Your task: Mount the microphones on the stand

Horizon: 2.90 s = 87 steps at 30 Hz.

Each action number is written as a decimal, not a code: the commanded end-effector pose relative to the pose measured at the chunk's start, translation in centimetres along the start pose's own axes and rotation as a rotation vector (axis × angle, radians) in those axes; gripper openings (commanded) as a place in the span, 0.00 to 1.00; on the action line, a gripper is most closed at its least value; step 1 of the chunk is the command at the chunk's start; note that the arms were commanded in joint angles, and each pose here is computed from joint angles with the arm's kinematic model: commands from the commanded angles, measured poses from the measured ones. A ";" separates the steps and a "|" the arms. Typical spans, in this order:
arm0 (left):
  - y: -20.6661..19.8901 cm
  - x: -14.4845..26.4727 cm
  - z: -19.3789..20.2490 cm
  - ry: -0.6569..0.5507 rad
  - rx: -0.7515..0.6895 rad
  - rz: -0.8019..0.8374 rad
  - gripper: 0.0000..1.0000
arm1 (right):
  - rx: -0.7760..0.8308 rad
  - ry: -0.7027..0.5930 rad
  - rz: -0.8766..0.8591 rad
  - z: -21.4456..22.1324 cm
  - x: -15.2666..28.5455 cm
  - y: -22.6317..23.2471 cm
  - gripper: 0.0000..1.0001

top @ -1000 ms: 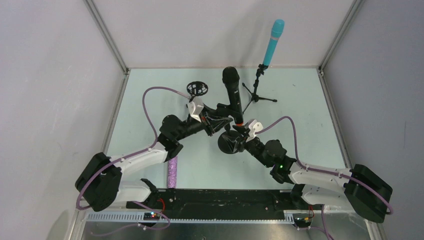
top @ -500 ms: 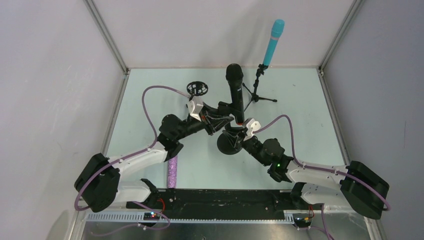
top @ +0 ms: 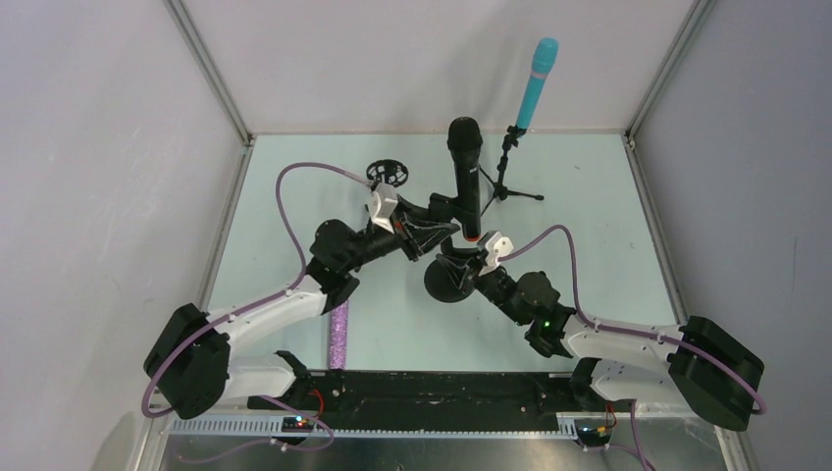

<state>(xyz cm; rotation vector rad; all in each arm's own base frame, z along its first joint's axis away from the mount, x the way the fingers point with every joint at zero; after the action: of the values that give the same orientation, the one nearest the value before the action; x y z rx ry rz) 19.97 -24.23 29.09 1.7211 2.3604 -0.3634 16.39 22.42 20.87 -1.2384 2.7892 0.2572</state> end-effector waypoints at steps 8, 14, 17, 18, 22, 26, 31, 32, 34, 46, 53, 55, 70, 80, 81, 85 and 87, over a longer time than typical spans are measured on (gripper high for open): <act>-2.8 -1.3 -10.0 -0.315 -0.148 0.167 0.00 | -0.007 0.017 -0.020 1.1 -0.1 0.2 0.00; -3.4 -0.8 -11.6 -0.353 -0.211 0.187 0.00 | -0.003 0.052 -0.029 2.2 0.0 0.2 0.00; -3.8 -0.5 -12.2 -0.371 -0.237 0.192 0.00 | -0.003 0.076 -0.031 2.8 0.1 0.1 0.00; -3.9 -0.4 -12.5 -0.378 -0.246 0.193 0.00 | 0.003 0.081 -0.036 3.0 0.1 0.1 0.00; -4.2 0.0 -13.3 -0.404 -0.270 0.193 0.00 | 0.011 0.116 -0.045 3.8 0.2 0.2 0.00; -4.5 0.3 -14.0 -0.430 -0.287 0.192 0.00 | 0.023 0.142 -0.040 4.5 0.3 0.2 0.00; -4.9 0.4 -14.9 -0.455 -0.287 0.204 0.00 | 0.032 0.165 -0.019 5.3 0.6 0.1 0.00; -4.9 0.4 -15.0 -0.462 -0.286 0.206 0.00 | 0.036 0.172 -0.015 5.6 0.8 0.0 0.00; -5.1 0.4 -15.3 -0.471 -0.282 0.215 0.00 | 0.040 0.178 -0.009 5.8 0.9 0.0 0.00; -4.6 0.3 -13.5 -0.436 -0.254 0.206 0.00 | 0.038 0.119 0.001 4.3 1.1 0.1 0.05; -3.8 0.0 -11.0 -0.370 -0.212 0.197 0.00 | 0.062 0.015 0.017 0.2 2.0 -0.1 0.70; -3.6 -0.1 -10.1 -0.348 -0.195 0.194 0.00 | 0.064 -0.009 0.012 -0.8 2.4 -0.1 0.83; -3.8 -1.0 -8.9 -0.338 -0.149 0.217 0.00 | 0.083 -0.132 -0.092 -4.1 1.6 0.7 0.84; -4.1 -1.2 -8.2 -0.327 -0.132 0.222 0.00 | 0.089 -0.215 -0.112 -6.1 0.4 1.1 0.79; -4.0 -1.2 -8.1 -0.324 -0.130 0.220 0.00 | 0.091 -0.219 -0.115 -6.2 0.4 1.2 0.78; -4.0 -1.2 -7.8 -0.317 -0.125 0.219 0.00 | 0.090 -0.219 -0.136 -6.4 0.2 1.4 0.65; -3.9 -1.3 -7.7 -0.316 -0.126 0.218 0.00 | 0.091 -0.208 -0.140 -6.2 0.1 1.4 0.55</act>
<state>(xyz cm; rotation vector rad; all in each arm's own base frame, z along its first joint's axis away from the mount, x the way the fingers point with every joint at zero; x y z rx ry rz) 17.16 -24.73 34.16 1.8145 2.0400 -0.3763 15.01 21.77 25.06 -1.3101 2.5749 0.2055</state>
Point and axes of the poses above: each gripper's point midway between its finger pads, its own x axis back along the fingers, its own y axis along the line the jaws close on, z = x × y, the point moved 10 cm from there along x, back along the fingers, and after that the axes turned 5 degrees about -x, right-handed, at the moved point
